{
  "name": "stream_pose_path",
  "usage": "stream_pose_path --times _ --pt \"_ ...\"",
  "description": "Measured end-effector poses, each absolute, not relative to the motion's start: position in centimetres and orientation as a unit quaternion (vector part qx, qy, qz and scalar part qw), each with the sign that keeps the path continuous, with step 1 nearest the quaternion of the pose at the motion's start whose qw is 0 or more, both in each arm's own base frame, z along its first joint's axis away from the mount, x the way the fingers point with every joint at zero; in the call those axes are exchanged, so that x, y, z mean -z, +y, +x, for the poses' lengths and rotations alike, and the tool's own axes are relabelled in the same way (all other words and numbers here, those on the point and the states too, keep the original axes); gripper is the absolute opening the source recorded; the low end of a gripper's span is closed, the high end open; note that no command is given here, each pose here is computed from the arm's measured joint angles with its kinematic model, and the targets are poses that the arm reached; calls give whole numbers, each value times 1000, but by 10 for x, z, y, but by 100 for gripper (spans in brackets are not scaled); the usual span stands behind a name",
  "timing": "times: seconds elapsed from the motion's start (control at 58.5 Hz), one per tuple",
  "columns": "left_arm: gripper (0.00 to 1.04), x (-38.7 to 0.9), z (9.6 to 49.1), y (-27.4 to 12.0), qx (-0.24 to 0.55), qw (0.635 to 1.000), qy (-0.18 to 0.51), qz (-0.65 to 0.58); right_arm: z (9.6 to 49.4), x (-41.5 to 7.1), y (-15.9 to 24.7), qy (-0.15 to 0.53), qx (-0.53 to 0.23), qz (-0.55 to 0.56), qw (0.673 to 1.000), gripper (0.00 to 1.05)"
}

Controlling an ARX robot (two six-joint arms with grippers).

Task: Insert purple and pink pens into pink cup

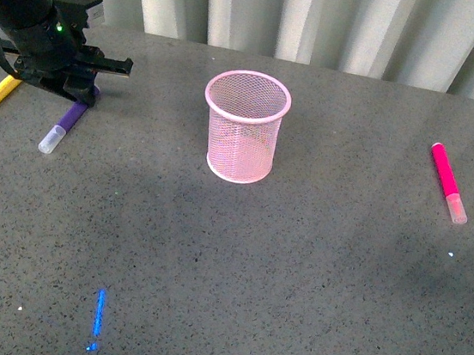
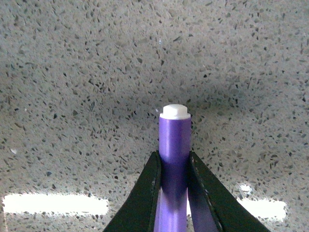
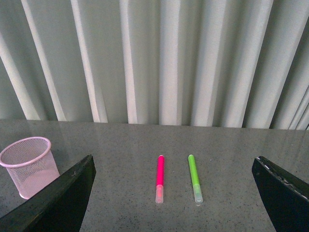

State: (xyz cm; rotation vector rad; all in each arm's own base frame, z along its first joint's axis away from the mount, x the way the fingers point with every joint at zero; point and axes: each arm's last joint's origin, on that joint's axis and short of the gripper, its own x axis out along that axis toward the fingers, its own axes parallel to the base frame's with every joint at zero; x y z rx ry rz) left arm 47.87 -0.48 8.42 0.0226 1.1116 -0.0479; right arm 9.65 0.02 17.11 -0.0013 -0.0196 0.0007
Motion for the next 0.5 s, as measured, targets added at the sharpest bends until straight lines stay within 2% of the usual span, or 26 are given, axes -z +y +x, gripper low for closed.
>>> stream_pose_path --times 0.239,0.291,0.428,0.496 --pt "12 -90 462 -6 26 862 506 -14 97 -171 0 -10 0 -1 1000 98" --pt "12 -100 458 -7 26 883 468 -17 97 -171 0 -10 0 -1 1000 98" --pt "12 -158 442 -13 36 949 311 -48 96 -171 0 -10 0 -1 1000 98" --pt "12 -180 433 -18 34 969 239 -50 96 -171 0 -10 0 -1 1000 98"
